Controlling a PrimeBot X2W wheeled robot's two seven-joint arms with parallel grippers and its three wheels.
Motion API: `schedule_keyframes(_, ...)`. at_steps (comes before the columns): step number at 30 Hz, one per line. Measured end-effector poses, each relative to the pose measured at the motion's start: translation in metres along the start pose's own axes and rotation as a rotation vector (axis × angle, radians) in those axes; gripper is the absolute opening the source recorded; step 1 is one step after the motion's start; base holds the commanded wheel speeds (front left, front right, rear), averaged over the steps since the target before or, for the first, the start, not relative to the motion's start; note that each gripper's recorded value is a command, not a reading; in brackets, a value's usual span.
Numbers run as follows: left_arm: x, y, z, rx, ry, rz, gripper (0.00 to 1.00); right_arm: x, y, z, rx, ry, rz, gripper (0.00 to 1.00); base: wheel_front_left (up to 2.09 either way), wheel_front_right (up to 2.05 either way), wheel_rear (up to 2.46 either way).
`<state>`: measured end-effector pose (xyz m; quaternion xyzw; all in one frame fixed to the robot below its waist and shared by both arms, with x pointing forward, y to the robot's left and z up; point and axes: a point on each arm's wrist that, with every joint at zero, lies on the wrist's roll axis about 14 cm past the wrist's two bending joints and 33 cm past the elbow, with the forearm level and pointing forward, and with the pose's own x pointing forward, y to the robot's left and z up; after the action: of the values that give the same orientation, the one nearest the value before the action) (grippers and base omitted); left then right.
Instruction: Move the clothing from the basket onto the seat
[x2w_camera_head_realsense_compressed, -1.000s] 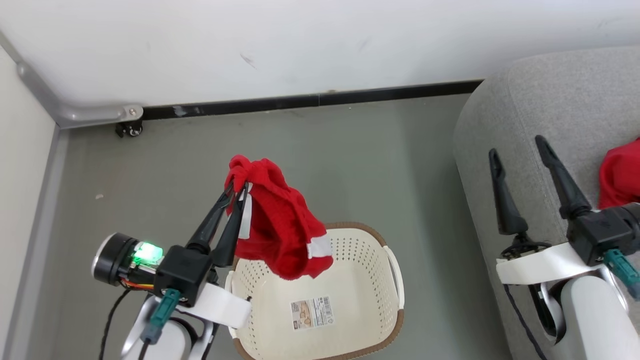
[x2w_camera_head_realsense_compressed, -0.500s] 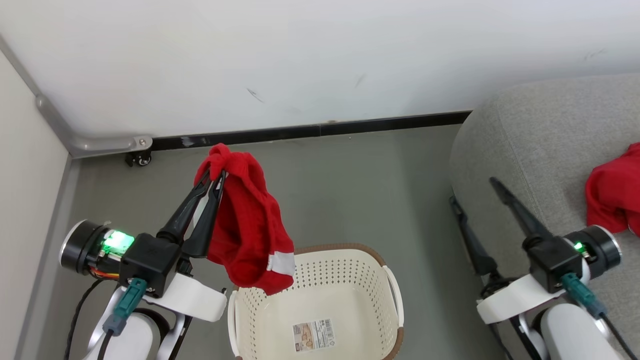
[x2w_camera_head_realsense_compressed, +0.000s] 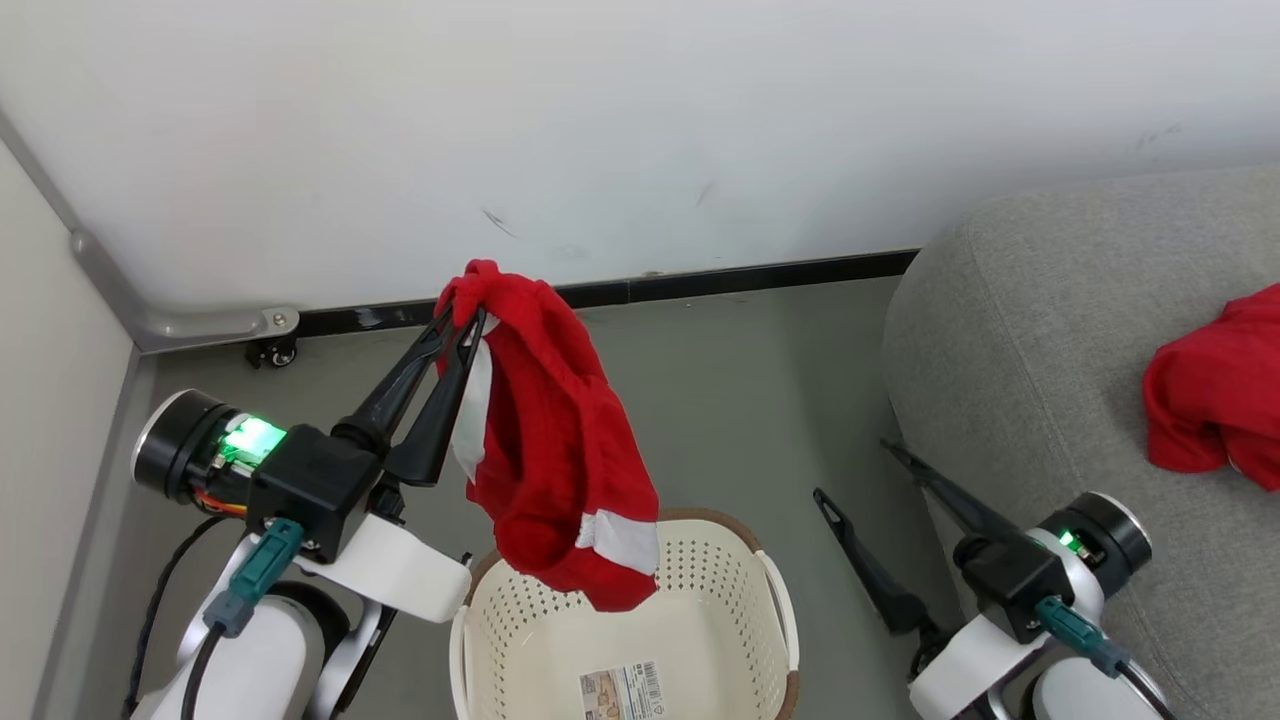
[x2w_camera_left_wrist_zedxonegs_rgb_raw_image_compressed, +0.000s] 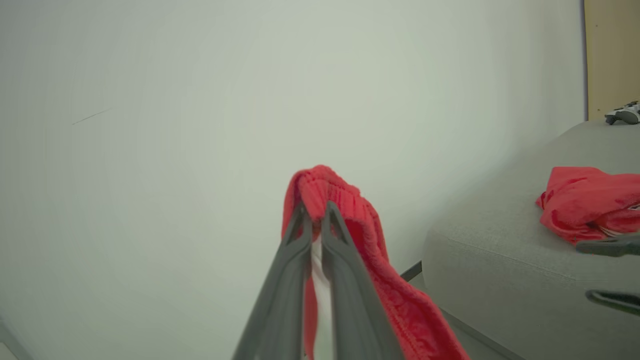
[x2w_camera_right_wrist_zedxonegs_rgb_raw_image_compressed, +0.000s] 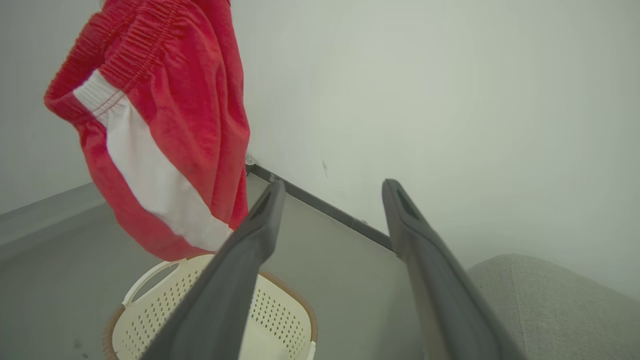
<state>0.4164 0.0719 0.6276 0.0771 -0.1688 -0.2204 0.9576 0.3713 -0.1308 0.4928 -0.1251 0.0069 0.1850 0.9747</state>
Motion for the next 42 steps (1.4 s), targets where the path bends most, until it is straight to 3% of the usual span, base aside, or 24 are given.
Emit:
schedule_keyframes(8, 0.012, -0.012, 0.026, 0.016, -0.048, -0.067, 0.00, -0.015, 0.029, -0.024, 0.020, 0.081, 0.098, 1.00, 0.00, 0.00, 0.00)
schedule_keyframes(20, 0.030, -0.020, 0.071, 0.054, -0.130, -0.111, 0.00, -0.021, 0.071, -0.031, 0.007, 0.099, 0.238, 1.00, 0.00, 0.00, 0.00)
schedule_keyframes(36, 0.040, -0.035, 0.100, 0.062, -0.145, -0.141, 0.00, 0.005, 0.106, 0.006, 0.012, -0.030, 0.315, 1.00, 0.00, 0.00, 0.00)
schedule_keyframes(42, 0.041, -0.040, 0.102, 0.062, -0.127, -0.150, 0.00, 0.007, 0.122, 0.005, -0.059, -0.027, 0.367, 1.00, 0.00, 0.00, 0.00)
